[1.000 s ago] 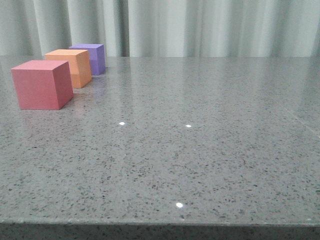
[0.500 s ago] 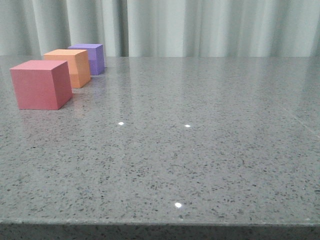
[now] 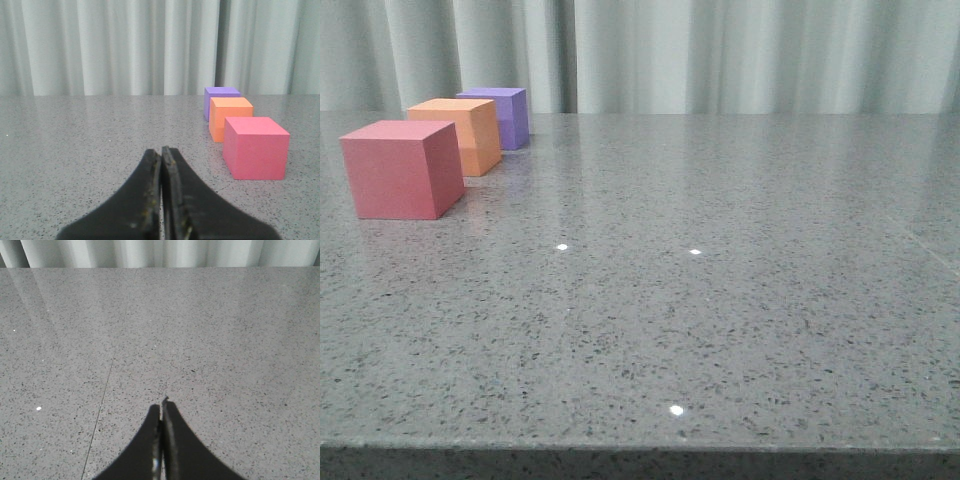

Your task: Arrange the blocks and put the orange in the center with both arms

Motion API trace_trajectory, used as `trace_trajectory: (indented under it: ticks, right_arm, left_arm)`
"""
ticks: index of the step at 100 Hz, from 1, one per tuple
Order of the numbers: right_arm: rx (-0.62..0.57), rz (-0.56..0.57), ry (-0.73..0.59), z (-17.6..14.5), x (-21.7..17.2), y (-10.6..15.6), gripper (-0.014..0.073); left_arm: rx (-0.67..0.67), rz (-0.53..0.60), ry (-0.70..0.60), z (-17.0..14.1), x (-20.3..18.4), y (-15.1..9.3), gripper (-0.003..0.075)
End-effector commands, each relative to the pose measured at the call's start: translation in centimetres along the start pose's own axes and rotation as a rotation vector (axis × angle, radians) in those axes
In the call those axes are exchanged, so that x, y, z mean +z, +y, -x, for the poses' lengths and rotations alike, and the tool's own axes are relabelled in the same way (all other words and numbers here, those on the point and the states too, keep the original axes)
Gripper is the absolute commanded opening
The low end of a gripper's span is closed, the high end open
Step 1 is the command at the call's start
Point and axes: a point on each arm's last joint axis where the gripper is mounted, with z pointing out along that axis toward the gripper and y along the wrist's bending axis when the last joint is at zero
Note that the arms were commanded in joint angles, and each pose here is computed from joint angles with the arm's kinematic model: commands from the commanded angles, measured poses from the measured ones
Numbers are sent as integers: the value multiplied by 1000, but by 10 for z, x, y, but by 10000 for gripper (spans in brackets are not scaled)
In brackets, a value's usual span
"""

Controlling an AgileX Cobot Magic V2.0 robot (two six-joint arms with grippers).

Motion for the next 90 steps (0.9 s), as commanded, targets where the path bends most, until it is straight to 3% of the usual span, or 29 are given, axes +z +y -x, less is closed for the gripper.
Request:
trace_trajectory:
  ticks: [1, 22, 39, 67, 90]
  right_arm:
    - [-2, 2, -96, 14, -3, 0, -69]
    - [-2, 2, -110, 14, -6, 0, -69]
    - [-3, 12, -220, 5, -20, 0, -69]
    - [-4, 34, -428, -48, -28, -2, -69]
    - [-4, 41, -483, -87, -25, -3, -69]
  left_arm:
    - [-2, -9, -79, -4, -2, 0, -20]
    - [-2, -9, -79, -4, -2, 0, -20]
    - [-2, -9, -79, -4, -2, 0, -20]
    - [-2, -9, -79, -4, -2, 0, -20]
    - [-2, -9, -79, -4, -2, 0, -20]
